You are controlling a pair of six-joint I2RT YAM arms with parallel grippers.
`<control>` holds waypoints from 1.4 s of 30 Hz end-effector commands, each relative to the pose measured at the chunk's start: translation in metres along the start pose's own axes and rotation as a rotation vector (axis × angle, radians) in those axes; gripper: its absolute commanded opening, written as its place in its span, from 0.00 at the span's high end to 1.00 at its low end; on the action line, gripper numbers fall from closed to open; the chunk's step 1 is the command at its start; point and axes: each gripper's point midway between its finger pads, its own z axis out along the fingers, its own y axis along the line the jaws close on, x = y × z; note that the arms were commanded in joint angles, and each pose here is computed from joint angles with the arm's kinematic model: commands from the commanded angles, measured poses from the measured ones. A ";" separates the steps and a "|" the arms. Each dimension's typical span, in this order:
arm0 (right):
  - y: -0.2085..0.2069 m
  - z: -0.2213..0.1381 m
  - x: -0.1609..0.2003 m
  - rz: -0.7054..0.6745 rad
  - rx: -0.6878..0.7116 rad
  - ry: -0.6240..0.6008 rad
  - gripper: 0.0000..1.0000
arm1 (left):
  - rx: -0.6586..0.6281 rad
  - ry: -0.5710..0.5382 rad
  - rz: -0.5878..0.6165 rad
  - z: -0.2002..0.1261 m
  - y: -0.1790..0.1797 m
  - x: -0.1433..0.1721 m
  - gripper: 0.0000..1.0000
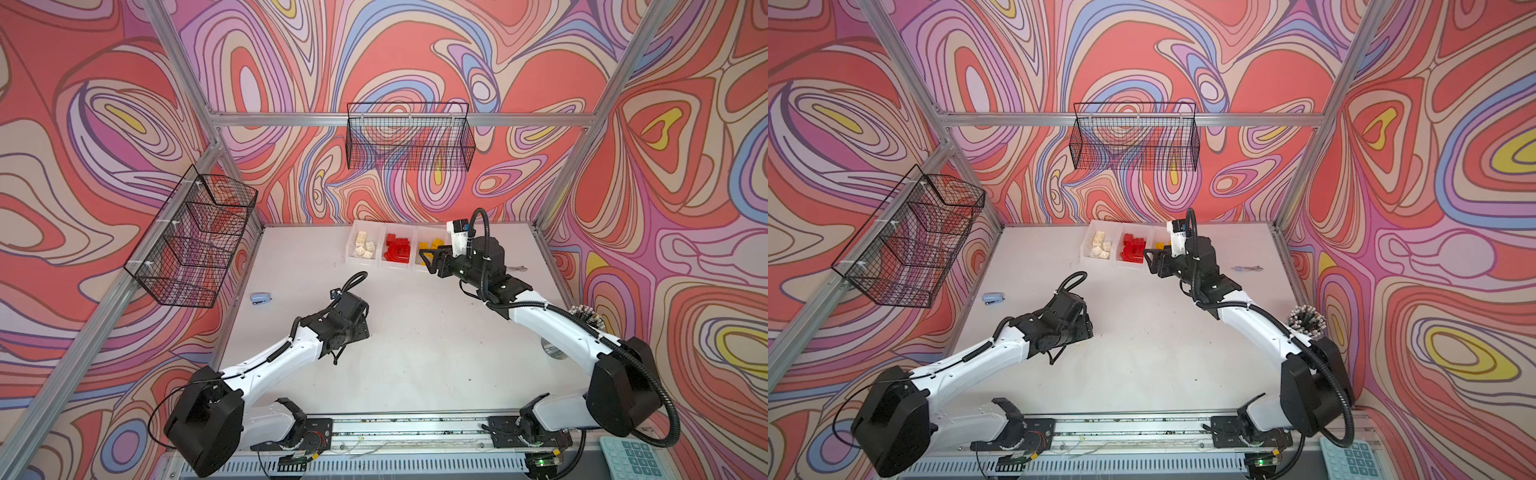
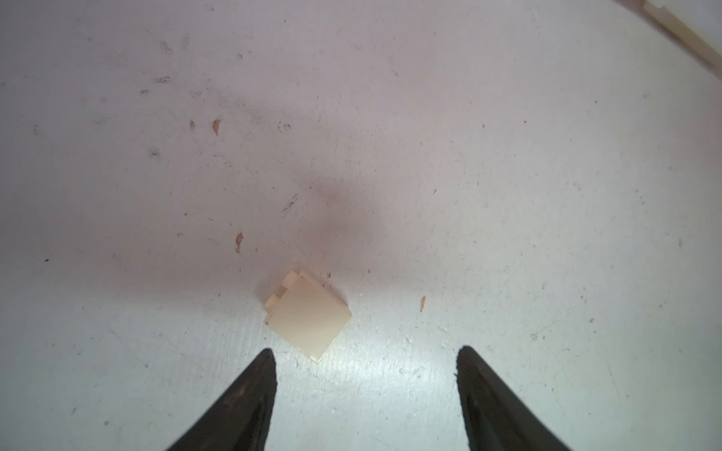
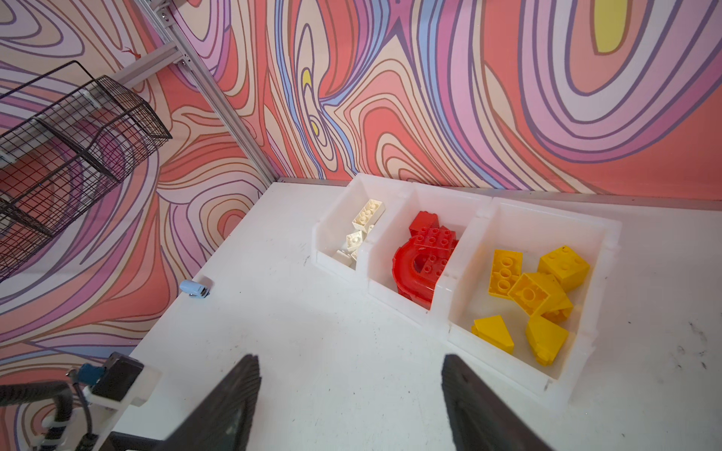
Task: Sort the legos into containers by color
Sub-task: Move the lego to the center of the table, then pick up the lego from the center of the table.
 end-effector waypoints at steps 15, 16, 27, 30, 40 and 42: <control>0.011 -0.003 0.001 0.000 -0.039 -0.001 0.23 | -0.069 0.083 -0.156 0.031 0.030 0.048 0.28; 0.012 -0.004 0.000 -0.001 -0.039 -0.003 0.23 | -0.066 0.087 -0.155 0.033 0.028 0.048 0.28; 0.018 -0.008 0.000 -0.003 -0.061 -0.023 0.23 | -0.150 0.079 -0.091 0.052 0.027 0.031 0.25; 0.021 -0.011 -0.004 -0.010 -0.066 -0.034 0.23 | -0.177 0.096 -0.083 0.059 0.028 0.026 0.24; 0.021 -0.007 -0.001 -0.010 -0.073 -0.023 0.23 | -0.144 0.132 -0.027 0.074 0.001 0.010 0.28; 0.020 -0.006 -0.001 -0.010 -0.071 -0.021 0.23 | -0.148 0.131 -0.004 0.075 -0.002 0.007 0.31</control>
